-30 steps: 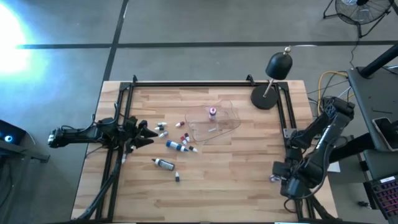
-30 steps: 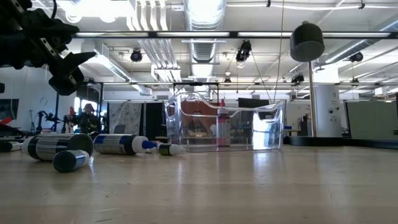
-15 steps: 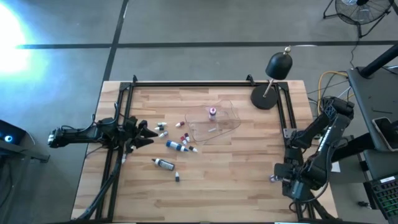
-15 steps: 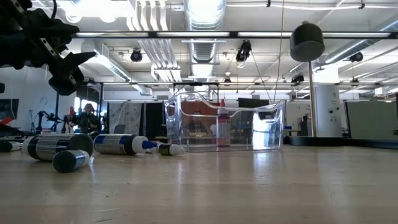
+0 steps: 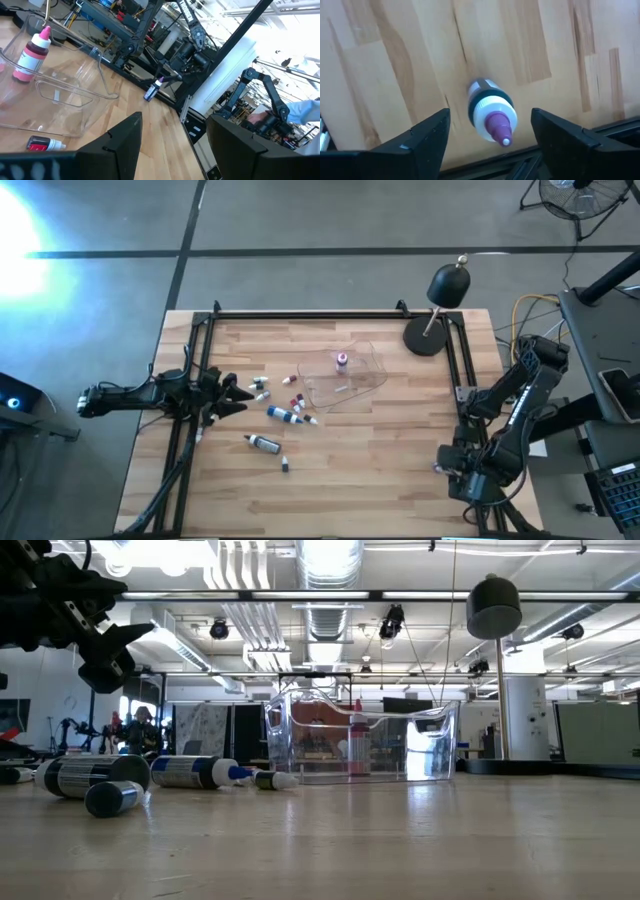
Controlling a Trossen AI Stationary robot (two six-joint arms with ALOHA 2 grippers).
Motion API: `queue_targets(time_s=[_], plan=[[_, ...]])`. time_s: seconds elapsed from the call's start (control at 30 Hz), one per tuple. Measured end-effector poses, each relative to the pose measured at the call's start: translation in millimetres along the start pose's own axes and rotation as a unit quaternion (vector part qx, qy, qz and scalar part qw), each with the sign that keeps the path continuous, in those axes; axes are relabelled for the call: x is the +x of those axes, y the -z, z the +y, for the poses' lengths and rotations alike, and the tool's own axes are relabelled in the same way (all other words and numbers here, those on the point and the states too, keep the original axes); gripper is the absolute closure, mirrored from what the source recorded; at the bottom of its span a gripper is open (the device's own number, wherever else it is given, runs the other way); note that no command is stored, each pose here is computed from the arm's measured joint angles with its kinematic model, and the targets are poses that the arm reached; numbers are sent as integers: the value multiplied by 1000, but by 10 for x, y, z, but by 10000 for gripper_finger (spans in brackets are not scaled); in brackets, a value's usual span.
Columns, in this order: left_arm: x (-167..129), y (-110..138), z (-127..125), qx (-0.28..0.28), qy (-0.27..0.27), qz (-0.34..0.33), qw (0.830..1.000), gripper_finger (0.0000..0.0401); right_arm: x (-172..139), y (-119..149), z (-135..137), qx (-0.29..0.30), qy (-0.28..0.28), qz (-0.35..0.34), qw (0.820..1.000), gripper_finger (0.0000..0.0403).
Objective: Pick & Place food coloring
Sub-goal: Put the large purple food coloring bottle into the transparent container
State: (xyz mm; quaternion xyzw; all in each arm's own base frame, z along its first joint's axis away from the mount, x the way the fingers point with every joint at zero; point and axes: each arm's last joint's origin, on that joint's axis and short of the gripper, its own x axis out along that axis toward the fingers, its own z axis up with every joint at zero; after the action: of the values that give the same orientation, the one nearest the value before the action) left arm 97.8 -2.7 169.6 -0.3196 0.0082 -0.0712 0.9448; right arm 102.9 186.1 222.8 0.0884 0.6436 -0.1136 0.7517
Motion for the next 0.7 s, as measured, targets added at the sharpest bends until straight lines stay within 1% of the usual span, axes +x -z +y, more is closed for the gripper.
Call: queue_targets(time_s=[0.57, 0.7], plan=[[0, 0, 0, 0, 0, 0, 1000, 204, 11, 3, -4, 5, 1, 4, 1000, 277], [0, 0, 0, 0, 0, 0, 1000, 204, 5, -30, -8, 23, 1, 4, 1000, 299]])
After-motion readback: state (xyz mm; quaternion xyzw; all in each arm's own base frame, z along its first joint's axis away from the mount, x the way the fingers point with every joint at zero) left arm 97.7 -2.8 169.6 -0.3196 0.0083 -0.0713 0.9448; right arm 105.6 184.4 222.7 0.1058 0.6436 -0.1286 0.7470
